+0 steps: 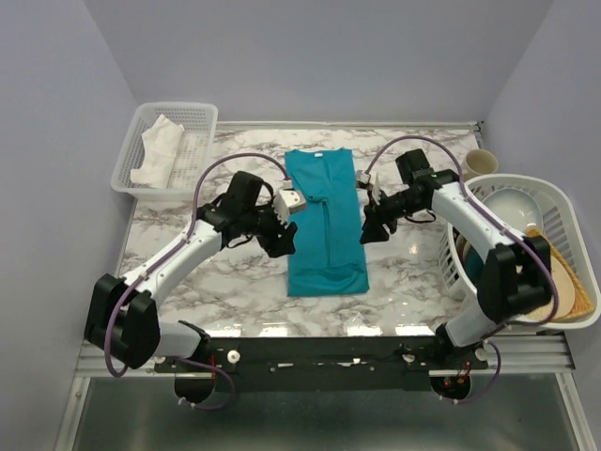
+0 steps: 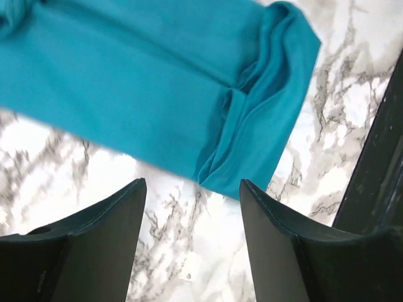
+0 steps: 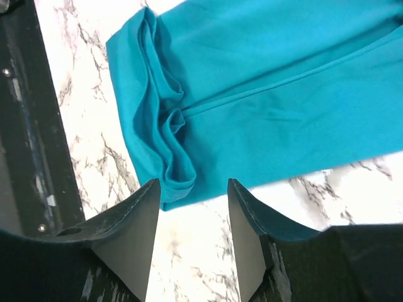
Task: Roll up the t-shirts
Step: Roll the T-shirt to the center of the board.
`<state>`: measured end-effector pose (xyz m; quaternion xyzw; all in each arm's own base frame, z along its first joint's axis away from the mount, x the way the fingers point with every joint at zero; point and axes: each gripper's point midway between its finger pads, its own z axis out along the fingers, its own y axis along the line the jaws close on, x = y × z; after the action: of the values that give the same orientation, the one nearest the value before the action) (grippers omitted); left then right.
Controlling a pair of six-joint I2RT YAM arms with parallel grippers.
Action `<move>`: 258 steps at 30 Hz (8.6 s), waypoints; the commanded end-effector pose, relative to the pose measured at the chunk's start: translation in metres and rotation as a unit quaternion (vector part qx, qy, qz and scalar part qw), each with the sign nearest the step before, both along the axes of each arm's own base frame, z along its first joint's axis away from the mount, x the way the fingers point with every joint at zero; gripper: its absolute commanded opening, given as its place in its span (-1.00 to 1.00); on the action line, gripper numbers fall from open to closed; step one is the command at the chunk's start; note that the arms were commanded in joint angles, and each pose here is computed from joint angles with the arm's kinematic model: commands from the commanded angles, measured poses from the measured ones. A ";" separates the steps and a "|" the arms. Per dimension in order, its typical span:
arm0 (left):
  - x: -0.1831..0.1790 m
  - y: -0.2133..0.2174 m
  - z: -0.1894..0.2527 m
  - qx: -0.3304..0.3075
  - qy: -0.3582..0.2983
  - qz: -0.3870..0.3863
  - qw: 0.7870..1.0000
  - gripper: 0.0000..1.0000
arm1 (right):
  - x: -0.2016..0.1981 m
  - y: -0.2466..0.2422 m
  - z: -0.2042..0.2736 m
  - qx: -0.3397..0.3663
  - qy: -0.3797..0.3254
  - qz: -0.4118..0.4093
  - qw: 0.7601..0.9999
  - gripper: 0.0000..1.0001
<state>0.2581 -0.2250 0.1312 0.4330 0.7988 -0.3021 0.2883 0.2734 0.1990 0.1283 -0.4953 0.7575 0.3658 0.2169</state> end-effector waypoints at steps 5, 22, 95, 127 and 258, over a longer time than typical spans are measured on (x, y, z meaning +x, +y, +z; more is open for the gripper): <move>-0.044 -0.038 -0.012 -0.015 -0.112 -0.200 0.973 -0.47 | -0.035 0.002 -0.010 -0.004 -0.147 0.125 0.981 -0.15; -0.062 -0.065 -0.043 -0.068 0.192 -0.037 0.978 -1.00 | -0.070 0.035 -0.052 -0.011 0.024 0.159 0.987 -0.56; -0.113 -0.005 -0.123 0.155 -0.395 -0.368 0.828 -0.02 | -0.098 0.005 -0.120 -0.098 -0.430 0.312 0.841 0.14; -0.120 -0.009 -0.112 0.099 -0.133 -0.343 0.924 -1.00 | -0.098 0.007 -0.094 -0.096 -0.324 0.158 0.928 0.14; -0.110 0.004 -0.035 -0.058 -0.341 -0.289 0.893 0.74 | -0.136 0.062 -0.097 -0.103 -0.209 0.213 0.949 -0.74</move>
<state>0.1581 -0.2018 0.0979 0.6575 0.5517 -0.2623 0.4410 0.1499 0.2728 0.0370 -0.7279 0.6040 0.1982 0.2571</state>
